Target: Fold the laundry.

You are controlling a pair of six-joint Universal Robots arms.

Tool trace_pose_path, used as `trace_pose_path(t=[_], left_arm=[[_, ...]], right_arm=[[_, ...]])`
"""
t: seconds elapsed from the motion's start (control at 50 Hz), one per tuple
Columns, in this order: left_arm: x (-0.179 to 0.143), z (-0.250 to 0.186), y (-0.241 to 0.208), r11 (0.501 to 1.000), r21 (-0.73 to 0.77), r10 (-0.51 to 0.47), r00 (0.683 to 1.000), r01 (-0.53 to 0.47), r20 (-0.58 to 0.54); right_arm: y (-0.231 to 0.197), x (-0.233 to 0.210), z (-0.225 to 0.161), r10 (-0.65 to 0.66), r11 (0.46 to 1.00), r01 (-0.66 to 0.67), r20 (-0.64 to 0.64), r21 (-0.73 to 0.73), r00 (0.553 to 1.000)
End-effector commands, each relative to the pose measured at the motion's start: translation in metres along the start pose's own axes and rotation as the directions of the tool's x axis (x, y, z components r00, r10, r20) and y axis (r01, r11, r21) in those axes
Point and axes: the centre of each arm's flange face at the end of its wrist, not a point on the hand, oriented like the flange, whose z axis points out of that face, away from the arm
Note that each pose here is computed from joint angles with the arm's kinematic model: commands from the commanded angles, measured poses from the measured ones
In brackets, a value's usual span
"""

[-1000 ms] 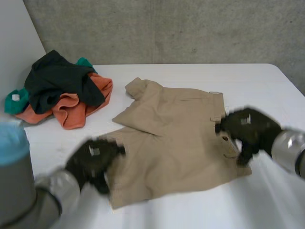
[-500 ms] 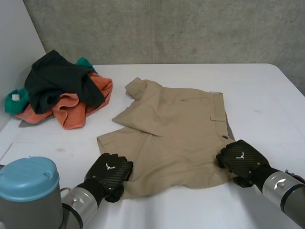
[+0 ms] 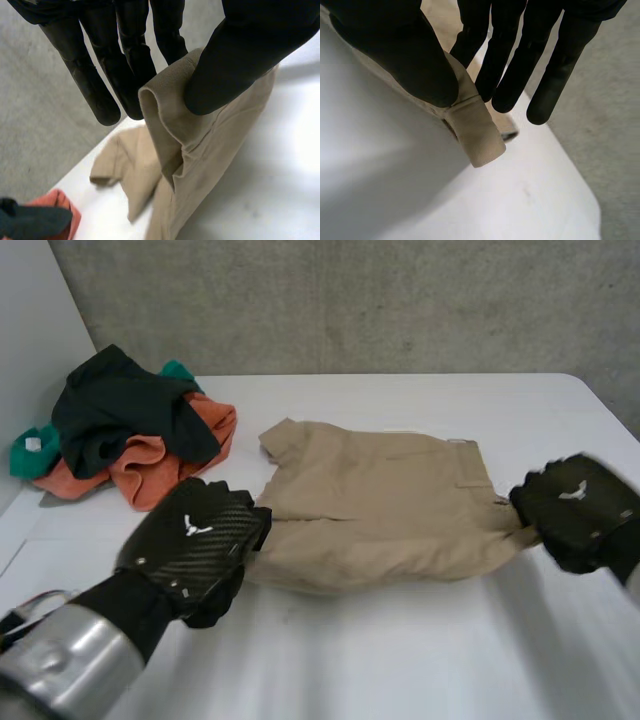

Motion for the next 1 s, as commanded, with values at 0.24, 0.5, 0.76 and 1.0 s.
trace_pose_path(t=[0.24, 0.5, 0.76, 1.0], left_arm=[[-0.003, 0.024, -0.005, 0.999, -0.021, -0.032, 0.998, 0.03, -0.061], [-0.102, 0.169, -0.063, 0.929, 0.314, 0.122, 0.962, -0.197, 0.245], [-0.175, 0.184, -0.166, 0.593, 0.731, -0.04, 0.895, -0.336, 0.444], [-0.14, 0.21, -0.07, 0.819, 0.546, -0.011, 0.947, -0.175, 0.321]], right_arm=[[-0.014, 0.033, 0.01, 0.126, 0.99, -0.122, 0.071, -0.068, 0.989], [-0.068, 0.084, 0.113, 0.119, 0.977, -0.06, -0.286, 0.207, 0.951], [-0.167, 0.14, 0.112, 0.337, 0.73, 0.072, -0.449, 0.68, 0.827], [-0.084, 0.076, 0.177, 0.257, 0.901, -0.111, -0.31, 0.419, 0.915]])
